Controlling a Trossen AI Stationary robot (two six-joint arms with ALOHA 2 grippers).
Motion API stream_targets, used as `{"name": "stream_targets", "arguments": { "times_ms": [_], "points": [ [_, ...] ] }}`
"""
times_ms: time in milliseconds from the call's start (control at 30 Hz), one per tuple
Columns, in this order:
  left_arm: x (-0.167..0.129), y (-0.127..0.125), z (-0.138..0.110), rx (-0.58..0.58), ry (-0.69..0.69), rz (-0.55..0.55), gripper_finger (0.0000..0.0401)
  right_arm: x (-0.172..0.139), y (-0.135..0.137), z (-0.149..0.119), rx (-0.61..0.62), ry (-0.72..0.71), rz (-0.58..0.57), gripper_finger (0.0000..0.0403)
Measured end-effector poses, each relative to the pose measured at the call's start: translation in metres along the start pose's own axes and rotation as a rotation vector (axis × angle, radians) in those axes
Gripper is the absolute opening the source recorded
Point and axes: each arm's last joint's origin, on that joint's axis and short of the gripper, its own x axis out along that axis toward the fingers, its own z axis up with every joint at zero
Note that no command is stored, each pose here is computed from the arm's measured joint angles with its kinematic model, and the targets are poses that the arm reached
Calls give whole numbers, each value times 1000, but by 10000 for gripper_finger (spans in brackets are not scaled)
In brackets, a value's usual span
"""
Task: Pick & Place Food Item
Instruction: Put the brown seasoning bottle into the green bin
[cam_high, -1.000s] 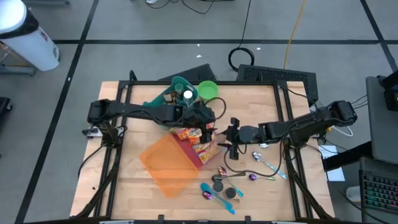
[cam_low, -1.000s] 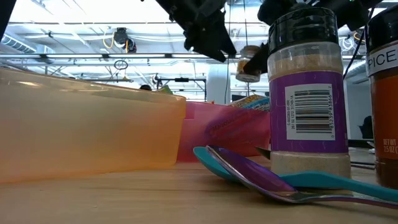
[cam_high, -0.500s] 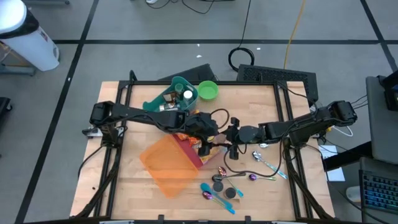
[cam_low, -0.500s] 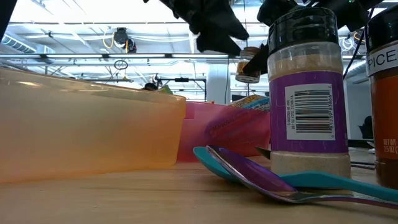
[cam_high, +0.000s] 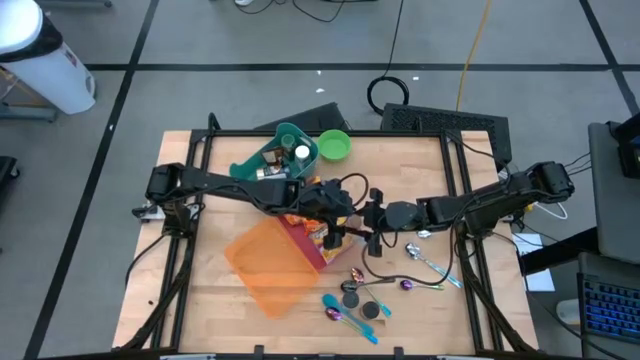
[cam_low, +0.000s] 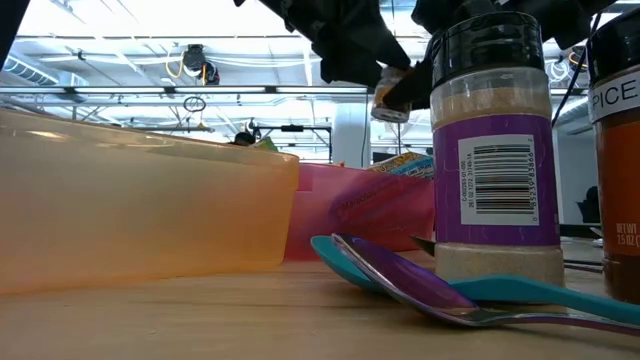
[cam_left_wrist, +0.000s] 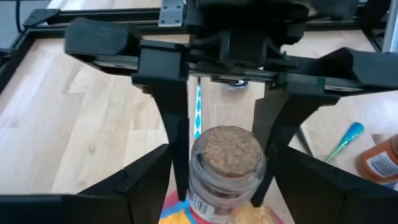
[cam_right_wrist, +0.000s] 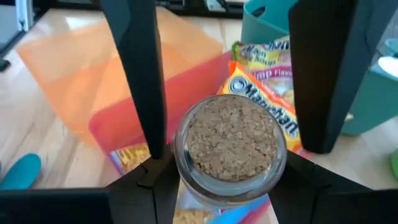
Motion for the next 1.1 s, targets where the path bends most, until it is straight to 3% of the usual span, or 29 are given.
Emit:
{"name": "stream_targets", "arguments": {
  "times_ms": [367, 600, 867, 1100],
  "points": [
    [5, 0, -2, 43, 0, -2, 266, 0, 2, 1, -20, -16, 26, 182],
    [5, -1, -3, 68, 10, -39, 171, 0, 2, 1, -28, -17, 27, 182],
    [5, -1, -2, 88, 1, -48, 171, 0, 2, 2, -35, -25, 30, 222],
    [5, -2, 0, 94, -20, -56, 171, 0, 2, 5, -25, -47, 31, 224]
  ]
}}
